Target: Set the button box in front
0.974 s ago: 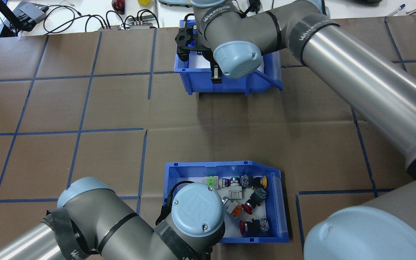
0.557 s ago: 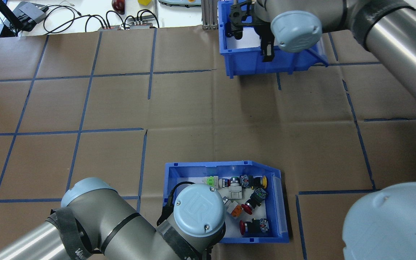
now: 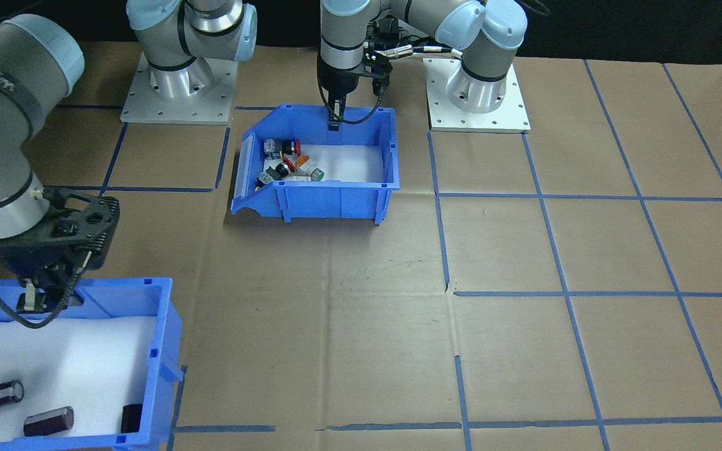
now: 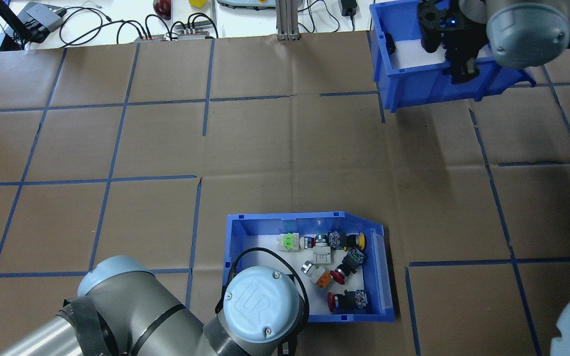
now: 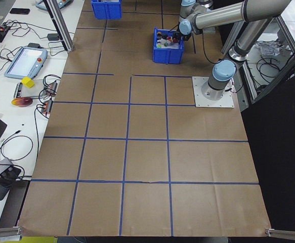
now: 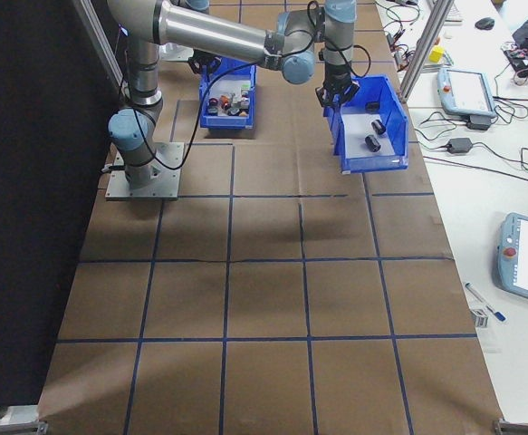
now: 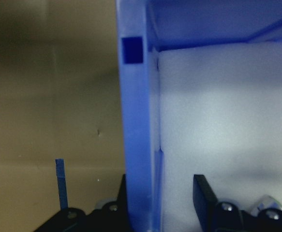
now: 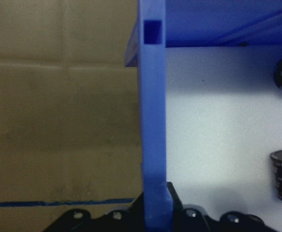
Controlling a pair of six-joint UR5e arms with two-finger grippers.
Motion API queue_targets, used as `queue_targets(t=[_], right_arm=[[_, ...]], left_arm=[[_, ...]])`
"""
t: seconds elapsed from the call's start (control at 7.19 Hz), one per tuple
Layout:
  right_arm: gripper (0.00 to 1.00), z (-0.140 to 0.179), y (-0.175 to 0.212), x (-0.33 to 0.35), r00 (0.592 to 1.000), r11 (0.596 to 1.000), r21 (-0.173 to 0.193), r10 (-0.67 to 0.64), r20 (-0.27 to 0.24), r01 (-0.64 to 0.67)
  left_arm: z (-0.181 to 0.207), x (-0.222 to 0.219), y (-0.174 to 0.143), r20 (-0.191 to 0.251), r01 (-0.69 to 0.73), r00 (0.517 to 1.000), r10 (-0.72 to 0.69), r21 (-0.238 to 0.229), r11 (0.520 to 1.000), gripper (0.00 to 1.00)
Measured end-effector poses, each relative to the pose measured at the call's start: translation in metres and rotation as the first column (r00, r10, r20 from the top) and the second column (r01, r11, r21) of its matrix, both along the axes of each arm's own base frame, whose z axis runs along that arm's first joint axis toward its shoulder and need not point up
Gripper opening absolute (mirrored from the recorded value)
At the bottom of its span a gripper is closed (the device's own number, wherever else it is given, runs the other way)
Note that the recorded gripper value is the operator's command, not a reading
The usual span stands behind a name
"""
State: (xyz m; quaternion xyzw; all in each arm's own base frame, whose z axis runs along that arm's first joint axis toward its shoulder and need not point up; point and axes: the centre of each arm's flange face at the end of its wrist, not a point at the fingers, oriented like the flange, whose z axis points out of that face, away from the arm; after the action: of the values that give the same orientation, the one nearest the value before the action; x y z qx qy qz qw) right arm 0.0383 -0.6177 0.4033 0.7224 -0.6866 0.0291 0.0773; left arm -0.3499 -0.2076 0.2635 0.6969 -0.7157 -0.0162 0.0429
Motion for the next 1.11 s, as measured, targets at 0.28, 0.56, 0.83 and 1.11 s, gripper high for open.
queue_targets(t=[0.28, 0.56, 0.83, 1.11], right_arm=[[0.05, -0.004, 0.033, -0.045, 1.0, 1.0, 0.021, -0.012, 0.018, 0.012], [0.05, -0.015, 0.068, -0.054, 0.999, 0.998, 0.051, -0.031, 0.021, 0.029], [0.05, -0.024, 0.098, -0.06, 0.998, 0.996, 0.074, -0.057, 0.027, 0.055], [0.05, -0.03, 0.116, -0.058, 0.998, 0.994, 0.087, -0.062, 0.032, 0.059]], left_arm=[[0.025, 0.014, -0.018, 0.001, 0.051, 0.999, -0.051, -0.077, 0.996, 0.0], [0.051, 0.038, -0.085, 0.017, 0.069, 0.998, -0.068, -0.088, 0.994, 0.0], [0.063, 0.044, -0.166, 0.007, 0.075, 0.997, -0.075, -0.09, 0.993, 0.0], [0.058, 0.02, -0.259, 0.007, 0.066, 0.998, -0.066, -0.099, 0.993, 0.0]])
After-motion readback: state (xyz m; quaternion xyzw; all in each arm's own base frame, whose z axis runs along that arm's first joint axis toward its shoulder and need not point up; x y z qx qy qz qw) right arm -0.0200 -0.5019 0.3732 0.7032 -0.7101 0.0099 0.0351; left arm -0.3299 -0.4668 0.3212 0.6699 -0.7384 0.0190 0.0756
